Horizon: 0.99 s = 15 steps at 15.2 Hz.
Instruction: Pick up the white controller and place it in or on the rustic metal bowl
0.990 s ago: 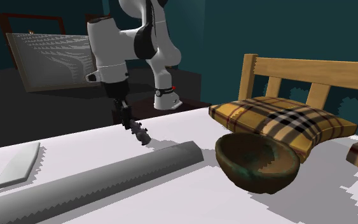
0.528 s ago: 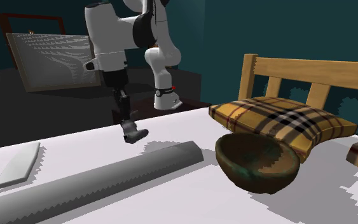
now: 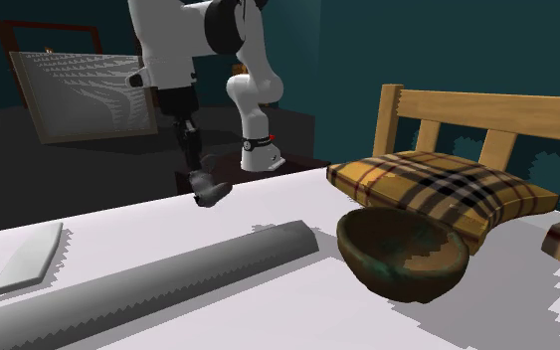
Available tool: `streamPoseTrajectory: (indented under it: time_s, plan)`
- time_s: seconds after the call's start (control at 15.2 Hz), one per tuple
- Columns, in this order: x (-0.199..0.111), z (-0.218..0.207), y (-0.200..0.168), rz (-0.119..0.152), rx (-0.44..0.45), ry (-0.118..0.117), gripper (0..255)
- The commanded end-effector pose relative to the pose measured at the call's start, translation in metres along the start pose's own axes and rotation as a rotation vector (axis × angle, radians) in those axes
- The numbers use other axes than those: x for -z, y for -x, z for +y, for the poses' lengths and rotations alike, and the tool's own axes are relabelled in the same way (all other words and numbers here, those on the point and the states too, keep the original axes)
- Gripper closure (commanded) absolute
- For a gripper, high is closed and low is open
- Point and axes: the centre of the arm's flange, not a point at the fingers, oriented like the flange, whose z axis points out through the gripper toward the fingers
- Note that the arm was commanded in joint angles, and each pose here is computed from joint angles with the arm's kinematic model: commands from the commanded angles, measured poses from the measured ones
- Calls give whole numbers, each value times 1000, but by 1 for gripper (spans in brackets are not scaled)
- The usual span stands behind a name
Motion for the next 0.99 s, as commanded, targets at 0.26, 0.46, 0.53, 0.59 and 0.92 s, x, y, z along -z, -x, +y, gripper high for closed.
streamPoseTrajectory:
  time_s: [0.26, 0.46, 0.53, 0.59, 0.92]
  plan:
    - [33, 0, 4, 0, 0, 0, 255]
    - [38, -12, 10, 0, 0, 0, 255]
    - [37, -24, 16, 0, 0, 0, 255]
    - [36, -36, 22, 0, 0, 0, 255]
    - [32, -94, 53, 0, 0, 0, 255]
